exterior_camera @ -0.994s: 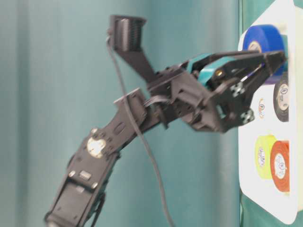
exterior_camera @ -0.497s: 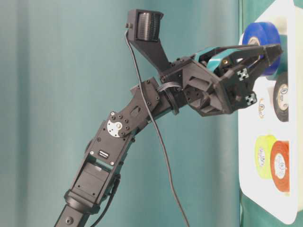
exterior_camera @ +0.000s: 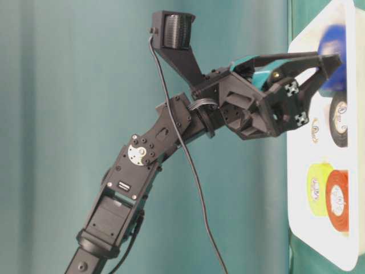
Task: Put the tape into the white case with the left arm.
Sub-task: 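Lift the blue roll and carry it into the white tray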
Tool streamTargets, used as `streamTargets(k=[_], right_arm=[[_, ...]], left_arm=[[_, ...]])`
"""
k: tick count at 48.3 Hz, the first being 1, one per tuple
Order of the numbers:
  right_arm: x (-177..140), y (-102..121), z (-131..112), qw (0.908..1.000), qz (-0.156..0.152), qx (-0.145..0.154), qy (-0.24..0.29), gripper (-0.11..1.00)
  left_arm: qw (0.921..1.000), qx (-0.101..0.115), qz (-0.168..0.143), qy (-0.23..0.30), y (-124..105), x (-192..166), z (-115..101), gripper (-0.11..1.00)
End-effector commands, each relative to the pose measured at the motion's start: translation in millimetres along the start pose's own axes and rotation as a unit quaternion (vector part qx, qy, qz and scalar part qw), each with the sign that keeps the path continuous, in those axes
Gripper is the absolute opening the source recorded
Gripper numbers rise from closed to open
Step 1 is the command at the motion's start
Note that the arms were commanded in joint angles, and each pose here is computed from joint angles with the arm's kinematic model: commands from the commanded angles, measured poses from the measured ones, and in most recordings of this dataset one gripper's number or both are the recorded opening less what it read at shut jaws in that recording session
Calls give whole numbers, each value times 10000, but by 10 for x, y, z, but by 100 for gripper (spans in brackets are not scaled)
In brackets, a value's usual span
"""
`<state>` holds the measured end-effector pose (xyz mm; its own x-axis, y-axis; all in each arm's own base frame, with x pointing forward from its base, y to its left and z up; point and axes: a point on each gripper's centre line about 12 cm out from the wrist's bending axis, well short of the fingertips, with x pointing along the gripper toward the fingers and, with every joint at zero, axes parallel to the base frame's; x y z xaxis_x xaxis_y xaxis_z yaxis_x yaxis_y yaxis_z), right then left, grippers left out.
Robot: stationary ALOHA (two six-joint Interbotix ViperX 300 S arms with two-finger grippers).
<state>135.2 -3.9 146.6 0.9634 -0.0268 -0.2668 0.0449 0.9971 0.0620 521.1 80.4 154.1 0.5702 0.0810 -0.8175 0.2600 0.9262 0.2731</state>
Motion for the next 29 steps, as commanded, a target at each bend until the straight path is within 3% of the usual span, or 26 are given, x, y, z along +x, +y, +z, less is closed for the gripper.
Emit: streamTargets(k=[1,19,29], right_arm=[[9,3,46,10000,6,0,-61,-9],[9,3,46,10000,6,0,-61,-9],[9,3,44,10000,6,0,-53,-9]], left_arm=[[9994,-18,164,-295,100,-187,169,86],[9988,-45,204,-439,84,-397,230,78],[9987,84,100,-502,-147,-633,211,78]])
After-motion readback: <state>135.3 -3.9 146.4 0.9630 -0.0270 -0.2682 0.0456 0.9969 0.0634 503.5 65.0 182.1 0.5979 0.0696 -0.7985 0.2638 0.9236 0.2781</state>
